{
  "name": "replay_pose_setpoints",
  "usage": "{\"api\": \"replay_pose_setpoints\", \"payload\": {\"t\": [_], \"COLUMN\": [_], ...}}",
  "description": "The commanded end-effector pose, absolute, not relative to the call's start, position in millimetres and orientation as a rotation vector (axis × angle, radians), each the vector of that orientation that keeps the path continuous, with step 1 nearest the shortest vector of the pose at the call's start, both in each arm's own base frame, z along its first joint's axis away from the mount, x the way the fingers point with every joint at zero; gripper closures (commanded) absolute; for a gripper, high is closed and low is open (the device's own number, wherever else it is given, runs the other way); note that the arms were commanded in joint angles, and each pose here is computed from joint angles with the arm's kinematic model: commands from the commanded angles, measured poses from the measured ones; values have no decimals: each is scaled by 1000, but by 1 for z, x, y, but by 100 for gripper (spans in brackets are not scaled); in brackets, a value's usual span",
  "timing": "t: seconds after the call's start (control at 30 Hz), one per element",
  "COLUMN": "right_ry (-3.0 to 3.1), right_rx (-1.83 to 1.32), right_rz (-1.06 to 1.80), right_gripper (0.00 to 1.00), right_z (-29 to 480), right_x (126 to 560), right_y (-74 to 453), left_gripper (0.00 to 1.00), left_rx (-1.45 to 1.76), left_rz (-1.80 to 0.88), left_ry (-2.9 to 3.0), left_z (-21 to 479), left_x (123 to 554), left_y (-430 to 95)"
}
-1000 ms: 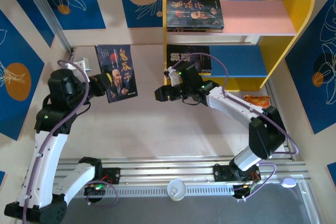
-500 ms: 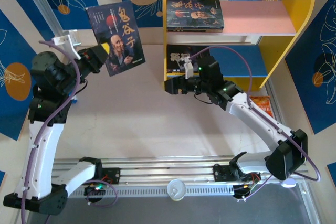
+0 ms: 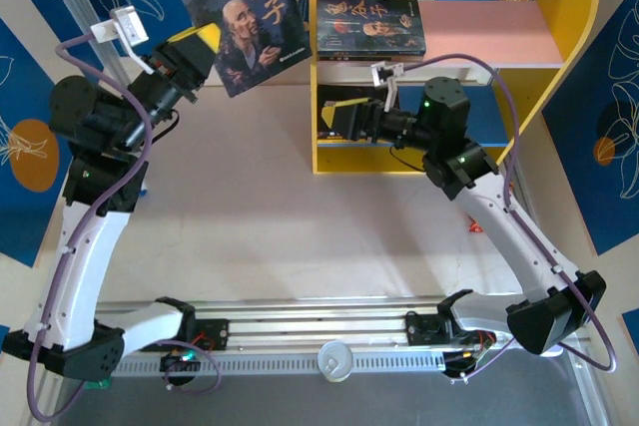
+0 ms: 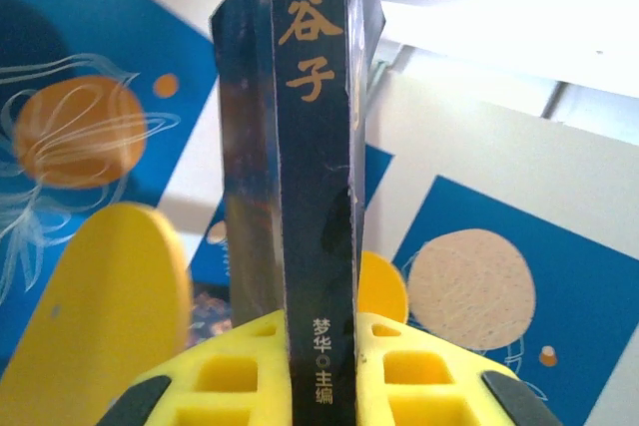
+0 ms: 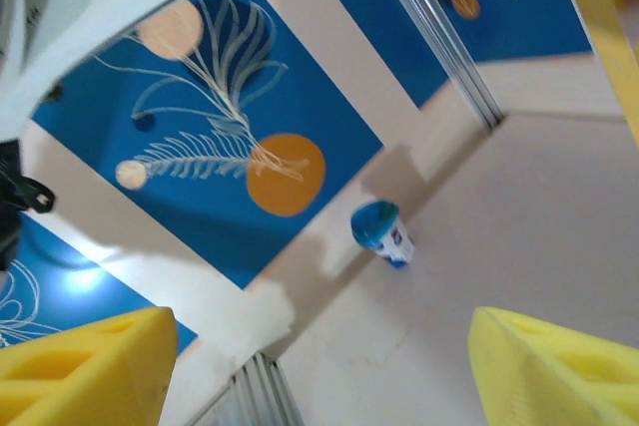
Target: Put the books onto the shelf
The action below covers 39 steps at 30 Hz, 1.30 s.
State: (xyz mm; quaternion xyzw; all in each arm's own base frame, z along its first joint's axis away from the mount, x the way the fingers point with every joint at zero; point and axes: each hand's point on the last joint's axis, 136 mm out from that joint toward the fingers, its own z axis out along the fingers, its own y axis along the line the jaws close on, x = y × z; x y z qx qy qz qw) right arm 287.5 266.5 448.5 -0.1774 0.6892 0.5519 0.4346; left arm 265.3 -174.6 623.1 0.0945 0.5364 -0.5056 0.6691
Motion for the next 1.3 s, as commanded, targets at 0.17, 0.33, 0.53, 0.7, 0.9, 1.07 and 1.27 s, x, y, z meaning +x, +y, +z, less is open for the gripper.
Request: {"api": "replay_pose_setpoints", "payload": {"t": [0.17,0.33,0.53,0.7,0.9,1.07,1.27], "right_ry": [1447,1390,1348,1336,1321,1282,1235], "right_rx": [-465,-430,-386,-336,-296,-235,-187], "right_rz": [1470,1472,1473,1461,1452,1453,1470], "right_gripper": [11,7,7,7,7,9,14], "right_z": [532,542,542,540,540,541,544], "right_x": [268,272,280,288,292,297,302], "right_y": [257,255,254,250,244,234,224], "left_gripper": [100,100,100,100,100,100,100], "left_rx": [271,253,266,259,260,252,230], "left_rz": [-1120,-1136,-1154,-1183,-1205,-1220,-1243], "left_ry": [953,928,908,890,891,897,899], "left_z": [673,671,670,669,666,661,653], "left_x": [250,263,265,266,266,267,269], "left_y": [-201,-227,-257,-271,-281,-284,-288]}}
